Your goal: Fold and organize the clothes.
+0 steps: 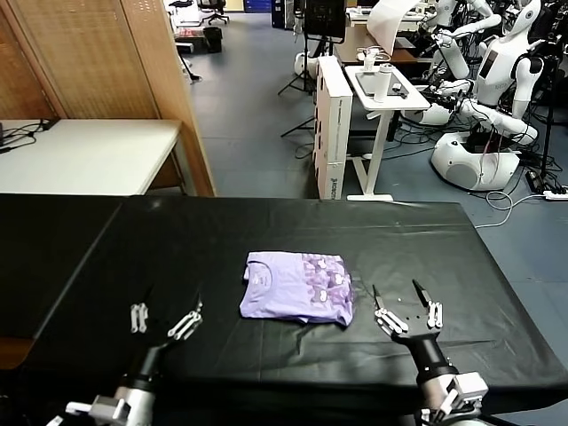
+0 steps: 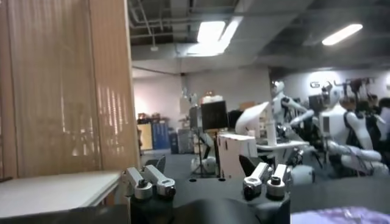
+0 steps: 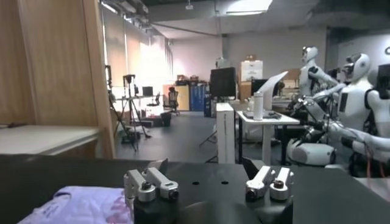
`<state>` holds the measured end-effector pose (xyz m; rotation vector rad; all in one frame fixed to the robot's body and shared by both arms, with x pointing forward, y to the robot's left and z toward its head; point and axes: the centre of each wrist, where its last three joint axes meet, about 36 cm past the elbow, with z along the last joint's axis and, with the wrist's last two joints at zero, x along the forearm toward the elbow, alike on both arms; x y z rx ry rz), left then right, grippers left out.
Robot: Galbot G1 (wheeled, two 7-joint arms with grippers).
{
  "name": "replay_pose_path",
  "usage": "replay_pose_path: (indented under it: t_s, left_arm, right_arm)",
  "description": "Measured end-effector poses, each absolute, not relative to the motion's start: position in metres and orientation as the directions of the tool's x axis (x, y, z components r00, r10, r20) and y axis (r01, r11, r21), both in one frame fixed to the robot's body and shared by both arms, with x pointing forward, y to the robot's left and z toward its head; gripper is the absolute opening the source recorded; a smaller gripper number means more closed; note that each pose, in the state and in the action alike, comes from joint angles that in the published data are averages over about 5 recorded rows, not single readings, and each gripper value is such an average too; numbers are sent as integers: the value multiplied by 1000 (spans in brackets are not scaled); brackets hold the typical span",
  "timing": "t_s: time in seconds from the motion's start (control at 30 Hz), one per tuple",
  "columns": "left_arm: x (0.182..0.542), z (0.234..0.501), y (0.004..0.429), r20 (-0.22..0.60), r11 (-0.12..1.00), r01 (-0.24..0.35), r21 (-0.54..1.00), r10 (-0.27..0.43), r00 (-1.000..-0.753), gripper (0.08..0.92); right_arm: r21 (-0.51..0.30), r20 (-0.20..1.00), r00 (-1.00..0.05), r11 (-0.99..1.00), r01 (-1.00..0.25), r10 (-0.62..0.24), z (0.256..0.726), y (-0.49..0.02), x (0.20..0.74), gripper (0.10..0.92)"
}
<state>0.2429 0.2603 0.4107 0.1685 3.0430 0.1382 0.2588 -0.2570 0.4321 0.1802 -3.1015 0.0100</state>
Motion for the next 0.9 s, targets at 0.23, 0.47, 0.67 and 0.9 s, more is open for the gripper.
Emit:
replay_pose_path:
  t_s: [0.23, 0.47, 0.67, 0.9]
  left_arm:
    - [232, 413, 259, -57, 993, 84, 81, 89, -994, 907]
    - [228, 413, 265, -54, 993, 75, 89, 80, -995, 907]
    - [225, 412, 266, -50, 992, 86, 93, 91, -995, 907]
    - [226, 411, 266, -49, 991, 94, 92, 99, -994, 907]
  right_arm:
    - [3, 43, -994, 995, -98, -98, 433, -256, 251, 907]
    - [3, 50, -995, 997, -83, -83, 435, -257, 245, 907]
    - [-2, 58, -996, 997, -72, -72, 435, -259, 243, 907]
    - [-2, 71, -995, 997, -71, -71, 434, -256, 236, 907]
